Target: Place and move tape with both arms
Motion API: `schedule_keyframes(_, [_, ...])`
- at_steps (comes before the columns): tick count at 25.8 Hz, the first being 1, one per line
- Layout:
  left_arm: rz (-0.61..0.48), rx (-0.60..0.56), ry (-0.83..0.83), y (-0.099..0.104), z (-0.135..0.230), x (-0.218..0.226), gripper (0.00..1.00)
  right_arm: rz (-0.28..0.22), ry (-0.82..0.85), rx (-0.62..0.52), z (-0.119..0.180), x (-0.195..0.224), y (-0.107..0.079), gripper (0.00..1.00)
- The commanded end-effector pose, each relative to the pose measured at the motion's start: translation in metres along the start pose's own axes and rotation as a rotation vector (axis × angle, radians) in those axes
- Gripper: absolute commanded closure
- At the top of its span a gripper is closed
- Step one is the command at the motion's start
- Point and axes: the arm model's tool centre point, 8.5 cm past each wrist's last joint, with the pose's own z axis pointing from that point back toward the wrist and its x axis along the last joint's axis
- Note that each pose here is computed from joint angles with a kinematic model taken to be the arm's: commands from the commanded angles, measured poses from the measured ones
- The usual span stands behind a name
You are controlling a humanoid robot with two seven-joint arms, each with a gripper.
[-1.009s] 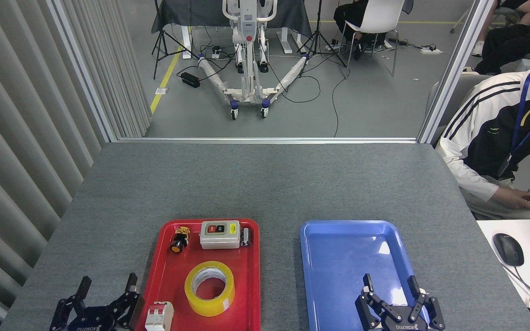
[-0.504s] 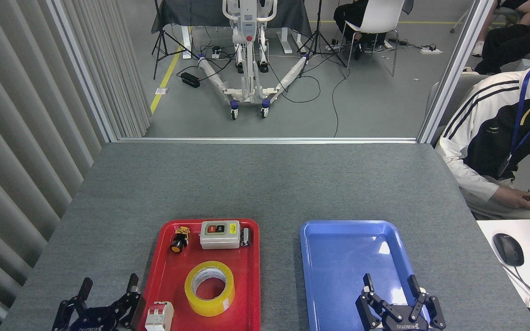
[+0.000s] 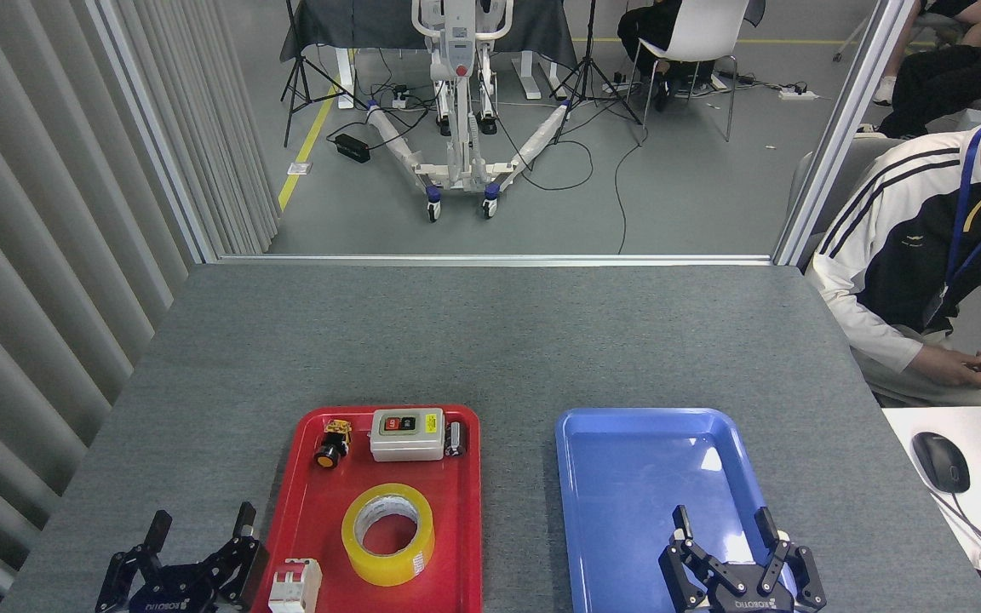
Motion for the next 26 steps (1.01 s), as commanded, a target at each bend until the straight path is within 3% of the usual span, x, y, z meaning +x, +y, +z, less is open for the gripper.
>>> schedule_keyframes(1, [-0.003, -0.001, -0.013, 0.0, 0.0, 0.0, 0.0, -0.003, 0.001, -0.005, 0.001, 0.001, 0.0, 0.0])
schedule_keyframes(8, [-0.017, 0.013, -0.058, 0.008, -0.007, -0.001, 0.0, 0.0, 0.002, -0.008, 0.001, 0.0, 0.0, 0.0])
schedule_keyframes(11, [-0.007, -0.011, -0.043, 0.001, -0.01, -0.004, 0.0, 0.0, 0.003, -0.006, 0.001, 0.0, 0.0, 0.0])
schedule_keyframes(14, [0.002, -0.05, -0.084, 0.003, -0.035, 0.007, 0.0, 0.001, 0.005, -0.006, 0.001, 0.0, 0.0, 0.0])
schedule_keyframes(17, [-0.022, -0.165, -0.13, 0.01, -0.054, 0.019, 0.0, 0.0, 0.003, -0.006, 0.001, 0.0, 0.0, 0.0])
schedule_keyframes(23, [-0.083, -0.546, -0.206, -0.005, -0.062, 0.044, 0.0, 0.0, 0.005, -0.004, 0.001, 0.0, 0.0, 0.0])
schedule_keyframes(26, [-0.121, -0.654, -0.243, -0.002, -0.072, 0.052, 0.0, 0.002, 0.005, -0.006, 0.001, -0.001, 0.0, 0.0])
